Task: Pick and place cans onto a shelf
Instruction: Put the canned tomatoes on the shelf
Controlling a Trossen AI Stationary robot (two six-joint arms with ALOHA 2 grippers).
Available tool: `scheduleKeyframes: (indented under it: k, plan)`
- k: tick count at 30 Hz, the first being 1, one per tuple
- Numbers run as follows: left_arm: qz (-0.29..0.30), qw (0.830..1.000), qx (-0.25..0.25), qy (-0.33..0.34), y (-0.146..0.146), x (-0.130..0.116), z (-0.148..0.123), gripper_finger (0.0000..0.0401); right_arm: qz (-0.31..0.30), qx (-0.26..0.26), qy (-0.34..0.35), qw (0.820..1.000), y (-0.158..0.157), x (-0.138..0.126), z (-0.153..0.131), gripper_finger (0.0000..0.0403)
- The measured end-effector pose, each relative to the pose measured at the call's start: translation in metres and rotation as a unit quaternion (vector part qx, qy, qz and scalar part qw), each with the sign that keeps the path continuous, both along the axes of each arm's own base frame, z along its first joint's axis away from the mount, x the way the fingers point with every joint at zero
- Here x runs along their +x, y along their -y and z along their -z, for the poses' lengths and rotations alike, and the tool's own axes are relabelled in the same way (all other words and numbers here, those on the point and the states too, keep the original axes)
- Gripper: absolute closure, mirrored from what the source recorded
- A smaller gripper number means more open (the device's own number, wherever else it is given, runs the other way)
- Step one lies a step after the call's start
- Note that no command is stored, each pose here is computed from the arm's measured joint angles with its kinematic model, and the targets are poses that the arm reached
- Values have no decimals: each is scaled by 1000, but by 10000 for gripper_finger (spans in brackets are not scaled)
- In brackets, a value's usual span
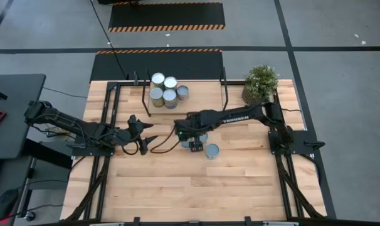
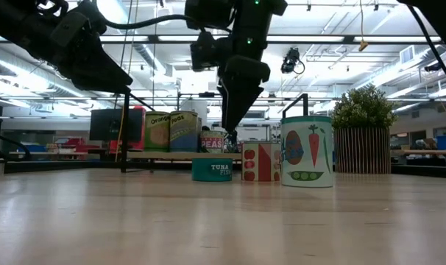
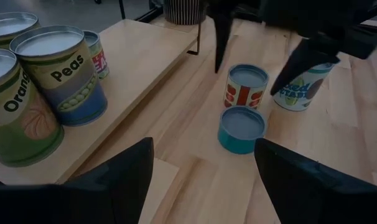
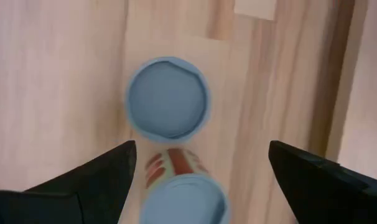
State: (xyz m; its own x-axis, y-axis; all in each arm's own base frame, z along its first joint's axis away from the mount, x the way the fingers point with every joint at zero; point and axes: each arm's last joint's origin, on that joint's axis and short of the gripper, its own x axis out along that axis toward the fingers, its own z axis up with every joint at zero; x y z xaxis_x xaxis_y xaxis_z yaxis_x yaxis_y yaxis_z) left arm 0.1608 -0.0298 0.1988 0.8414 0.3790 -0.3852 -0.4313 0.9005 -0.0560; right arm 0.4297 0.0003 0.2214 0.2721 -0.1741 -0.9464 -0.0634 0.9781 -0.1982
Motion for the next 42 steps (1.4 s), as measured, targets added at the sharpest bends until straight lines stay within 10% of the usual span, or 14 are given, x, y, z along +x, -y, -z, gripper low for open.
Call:
scheduleKeyframes:
  k: [20,36,42]
  plan:
    - [0,1000,0,0,0,0,0,118,-50,-66,-46,995,-15,-10,22,30]
    - [0,1000,0,0,0,0,0,118,136,-137,-7,981,28,-10,18,30]
    - [0,1000,0,0,0,0,0,118,53,-75,-25,995,16,-7,9,30]
